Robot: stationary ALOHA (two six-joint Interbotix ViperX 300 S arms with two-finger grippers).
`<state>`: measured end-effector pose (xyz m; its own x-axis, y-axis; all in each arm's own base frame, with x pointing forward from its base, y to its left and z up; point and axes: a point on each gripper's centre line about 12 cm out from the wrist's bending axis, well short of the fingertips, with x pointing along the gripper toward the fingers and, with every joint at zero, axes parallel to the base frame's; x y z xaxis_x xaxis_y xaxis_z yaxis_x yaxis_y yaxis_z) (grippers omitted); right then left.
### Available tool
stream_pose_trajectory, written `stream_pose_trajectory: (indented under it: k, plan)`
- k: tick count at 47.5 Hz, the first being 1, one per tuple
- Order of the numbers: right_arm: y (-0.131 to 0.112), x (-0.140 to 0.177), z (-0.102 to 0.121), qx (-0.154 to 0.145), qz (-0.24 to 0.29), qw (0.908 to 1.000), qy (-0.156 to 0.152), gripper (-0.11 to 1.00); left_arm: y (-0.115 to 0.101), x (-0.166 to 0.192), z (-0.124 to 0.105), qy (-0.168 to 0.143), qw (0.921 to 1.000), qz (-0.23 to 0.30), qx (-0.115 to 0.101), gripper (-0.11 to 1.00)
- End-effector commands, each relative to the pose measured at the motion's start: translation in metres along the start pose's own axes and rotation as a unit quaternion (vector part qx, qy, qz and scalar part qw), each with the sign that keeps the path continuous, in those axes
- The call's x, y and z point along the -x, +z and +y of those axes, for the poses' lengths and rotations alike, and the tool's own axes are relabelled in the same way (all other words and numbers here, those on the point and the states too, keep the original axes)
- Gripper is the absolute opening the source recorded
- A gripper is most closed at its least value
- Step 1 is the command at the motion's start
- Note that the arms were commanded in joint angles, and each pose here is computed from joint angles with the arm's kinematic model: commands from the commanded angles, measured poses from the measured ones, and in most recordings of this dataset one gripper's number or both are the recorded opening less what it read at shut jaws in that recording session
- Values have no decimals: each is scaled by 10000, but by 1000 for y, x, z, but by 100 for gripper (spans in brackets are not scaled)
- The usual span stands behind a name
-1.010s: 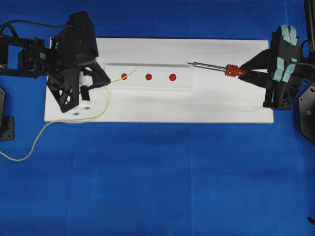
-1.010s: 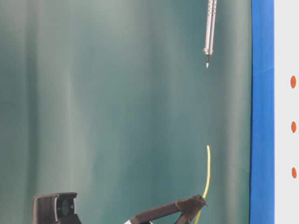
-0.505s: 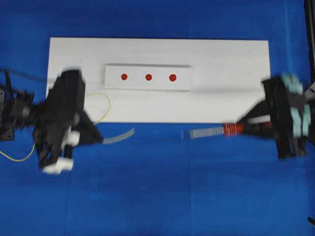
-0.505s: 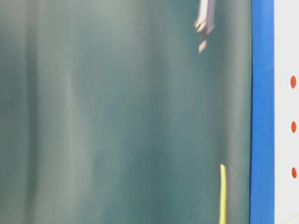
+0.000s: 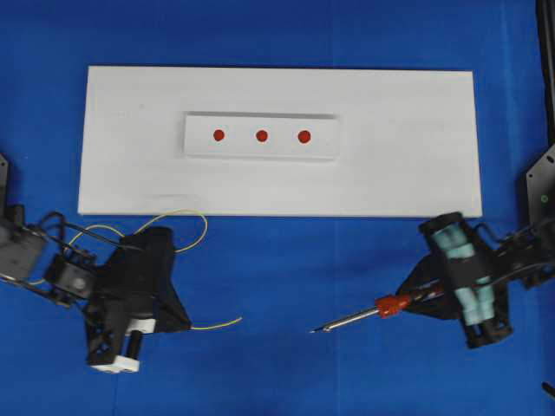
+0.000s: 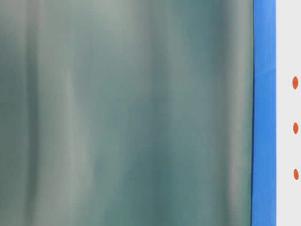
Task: Touch the tip of the soldering iron to the tip of the solder at the mark.
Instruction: 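Place solder wire and iron on the table and open both grippers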
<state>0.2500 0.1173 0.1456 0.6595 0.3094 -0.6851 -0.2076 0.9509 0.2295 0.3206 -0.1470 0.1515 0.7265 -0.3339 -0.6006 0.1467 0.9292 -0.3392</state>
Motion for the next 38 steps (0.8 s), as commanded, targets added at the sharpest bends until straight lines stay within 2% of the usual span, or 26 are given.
stream_pose_trajectory:
  k: [1,13,28,31,33,36,38]
  plan:
    - [2,-11,2,0,-87,9999,53,6,-3,-12,0,-65,9999,-105,22,1]
    - [-9,-37,1,-18,2,10000,54,6,-22,-33,9,52,9999,145,22,1]
    - [-14,-50,2,-347,33,9994,19,6,-26,-35,11,115,9995,276,30,2]
    - [-15,-51,2,-396,55,9992,10,8,-25,-35,10,115,9995,276,37,8]
    - [-15,-50,3,-428,63,9991,6,14,-24,-36,10,110,9995,279,32,18]
    - [-14,-50,2,-471,59,9989,-5,28,-22,-35,9,122,9995,290,37,35]
    - [-12,-50,3,-494,44,9988,-3,42,-19,-34,8,119,9995,283,29,48]
